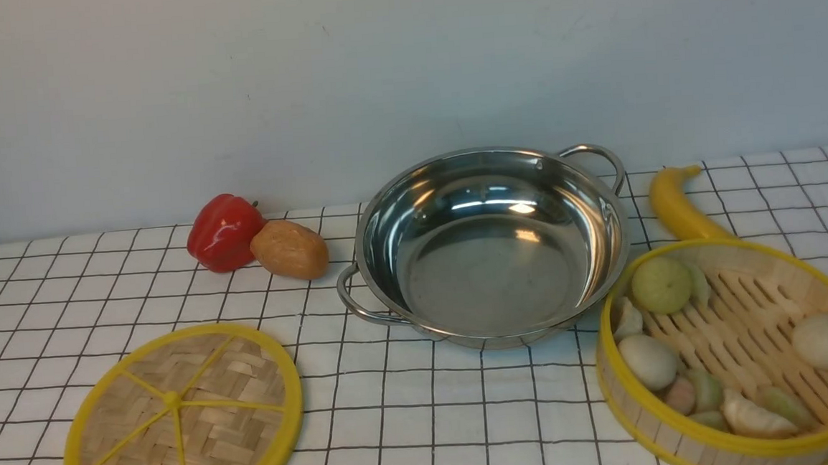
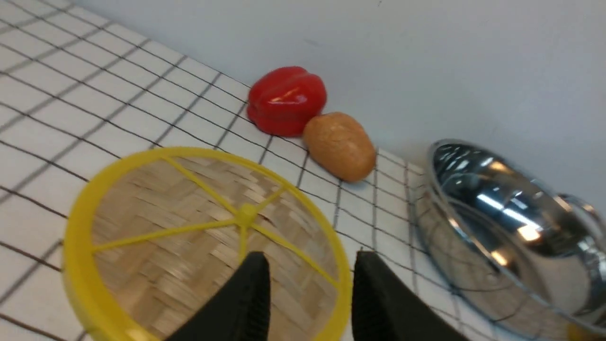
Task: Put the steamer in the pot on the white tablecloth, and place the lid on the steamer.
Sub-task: 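Reach for and grasp the rim of the bamboo steamer holding the buns with the right gripper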
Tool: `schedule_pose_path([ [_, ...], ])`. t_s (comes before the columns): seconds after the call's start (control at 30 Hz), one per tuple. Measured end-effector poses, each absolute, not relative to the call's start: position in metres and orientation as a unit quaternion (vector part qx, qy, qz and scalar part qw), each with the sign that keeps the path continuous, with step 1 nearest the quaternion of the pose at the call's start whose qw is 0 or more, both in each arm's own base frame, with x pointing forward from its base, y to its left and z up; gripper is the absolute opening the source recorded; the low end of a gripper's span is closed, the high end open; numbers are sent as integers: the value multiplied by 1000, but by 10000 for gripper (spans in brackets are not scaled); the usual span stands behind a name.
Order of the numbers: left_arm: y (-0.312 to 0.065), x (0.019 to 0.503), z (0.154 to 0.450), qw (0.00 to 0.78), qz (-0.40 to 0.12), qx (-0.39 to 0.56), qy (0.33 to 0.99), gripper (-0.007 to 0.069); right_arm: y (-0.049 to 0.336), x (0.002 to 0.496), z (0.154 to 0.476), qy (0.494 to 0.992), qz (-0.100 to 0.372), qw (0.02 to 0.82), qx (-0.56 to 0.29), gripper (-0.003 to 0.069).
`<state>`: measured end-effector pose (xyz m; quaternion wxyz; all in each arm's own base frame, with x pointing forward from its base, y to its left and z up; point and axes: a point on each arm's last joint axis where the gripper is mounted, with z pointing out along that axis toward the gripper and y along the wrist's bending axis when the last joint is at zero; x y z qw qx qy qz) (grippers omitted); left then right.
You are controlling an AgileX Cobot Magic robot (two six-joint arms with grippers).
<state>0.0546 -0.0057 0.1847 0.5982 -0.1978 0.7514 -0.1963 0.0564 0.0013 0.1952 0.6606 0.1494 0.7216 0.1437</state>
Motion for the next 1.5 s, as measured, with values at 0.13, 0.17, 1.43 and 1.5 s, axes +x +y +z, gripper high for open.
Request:
schedule_pose_path([
  [0.13, -7, 55, 187, 605, -209, -201, 742, 243, 5, 56, 197, 676, 292, 616, 278, 240],
  [0.17, -6, 55, 188, 608, -212, -202, 738, 243, 6, 56, 197, 670, 309, 609, 291, 240],
  [1.43, -5, 119, 286, 521, -101, -108, 841, 243, 29, 87, 321, 798, 243, 547, 70, 240],
  [1.5, -4, 139, 289, 460, -80, -90, 880, 243, 30, 106, 317, 853, 219, 466, 79, 240],
])
